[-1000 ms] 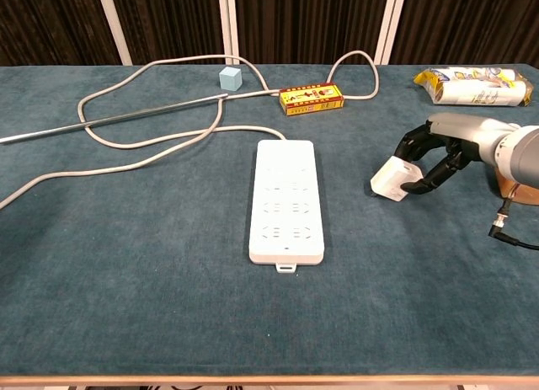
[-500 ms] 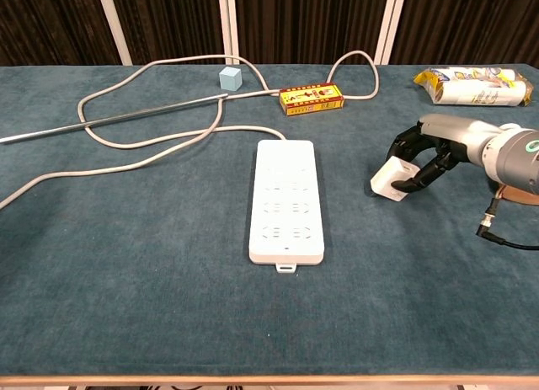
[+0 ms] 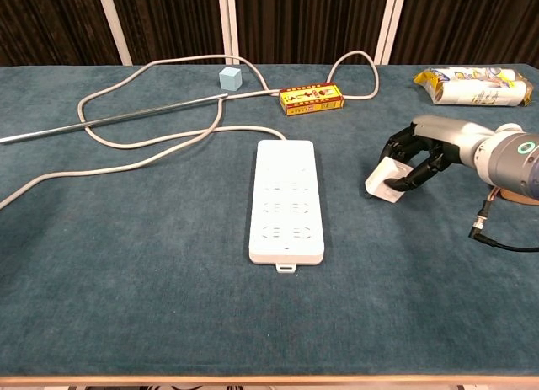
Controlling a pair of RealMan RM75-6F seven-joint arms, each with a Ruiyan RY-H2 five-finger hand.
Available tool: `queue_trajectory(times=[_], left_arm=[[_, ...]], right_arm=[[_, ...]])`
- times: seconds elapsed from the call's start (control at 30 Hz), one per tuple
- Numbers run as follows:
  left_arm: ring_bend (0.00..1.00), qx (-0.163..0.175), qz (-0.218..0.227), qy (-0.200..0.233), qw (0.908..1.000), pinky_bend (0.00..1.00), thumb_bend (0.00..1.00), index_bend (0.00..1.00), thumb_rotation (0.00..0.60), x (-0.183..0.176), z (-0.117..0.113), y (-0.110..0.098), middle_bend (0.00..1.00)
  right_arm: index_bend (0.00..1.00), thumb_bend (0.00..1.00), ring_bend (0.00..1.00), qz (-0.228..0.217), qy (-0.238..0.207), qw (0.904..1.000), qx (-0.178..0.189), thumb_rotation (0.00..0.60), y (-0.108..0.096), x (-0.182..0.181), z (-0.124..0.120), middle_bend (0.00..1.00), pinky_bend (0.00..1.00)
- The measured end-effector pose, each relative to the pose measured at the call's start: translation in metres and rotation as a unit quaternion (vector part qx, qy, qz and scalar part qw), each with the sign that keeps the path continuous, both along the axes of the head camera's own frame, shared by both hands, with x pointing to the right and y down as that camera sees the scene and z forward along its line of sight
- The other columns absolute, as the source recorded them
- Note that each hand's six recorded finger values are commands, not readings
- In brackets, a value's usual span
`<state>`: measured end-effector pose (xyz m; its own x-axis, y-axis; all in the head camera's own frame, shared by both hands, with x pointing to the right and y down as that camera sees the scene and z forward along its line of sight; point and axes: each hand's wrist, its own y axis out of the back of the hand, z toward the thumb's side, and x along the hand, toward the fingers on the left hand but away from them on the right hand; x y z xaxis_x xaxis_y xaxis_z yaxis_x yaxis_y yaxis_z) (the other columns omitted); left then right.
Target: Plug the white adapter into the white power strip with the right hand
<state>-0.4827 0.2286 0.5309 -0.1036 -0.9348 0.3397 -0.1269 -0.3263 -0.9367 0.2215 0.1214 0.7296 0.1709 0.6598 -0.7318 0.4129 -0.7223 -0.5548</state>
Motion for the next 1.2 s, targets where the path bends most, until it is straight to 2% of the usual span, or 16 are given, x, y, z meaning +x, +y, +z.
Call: queue_trajectory(times=[0.43,0.67,0.87,1.03,1.2], left_arm=[[0.00,-0.015,0.004,0.001,0.9999,0.00,0.09,0.20,0.600,0.002,0.003,0.002,0.01],[0.00,-0.014,0.001,0.000,0.9999,0.00,0.09,0.20,0.600,0.000,0.002,0.001,0.01],[0.00,-0.004,-0.008,0.000,1.0000,0.00,0.09,0.21,0.600,-0.004,-0.003,0.000,0.01],[0.00,0.001,-0.013,-0.005,0.9999,0.00,0.09,0.21,0.600,-0.005,-0.004,-0.001,0.01],[0.00,-0.003,-0.010,-0.005,0.9999,0.00,0.09,0.21,0.600,-0.004,-0.002,0.000,0.01]], right_arm=[[0.55,0.55,0.29,-0.019,-0.011,0.9997,0.005,0.600,0.000,-0.005,-0.006,0.49,0.01],[0.56,0.55,0.29,-0.060,-0.016,0.9973,0.040,0.600,-0.015,-0.014,-0.029,0.49,0.01],[0.56,0.55,0.29,-0.112,0.001,0.9909,0.074,0.600,-0.028,-0.027,-0.051,0.49,0.01],[0.56,0.55,0.29,-0.155,0.023,0.9839,0.085,0.600,-0.030,-0.042,-0.061,0.49,0.01],[0.56,0.55,0.29,-0.156,0.042,0.9830,0.086,0.600,-0.033,-0.057,-0.067,0.49,0.01]])
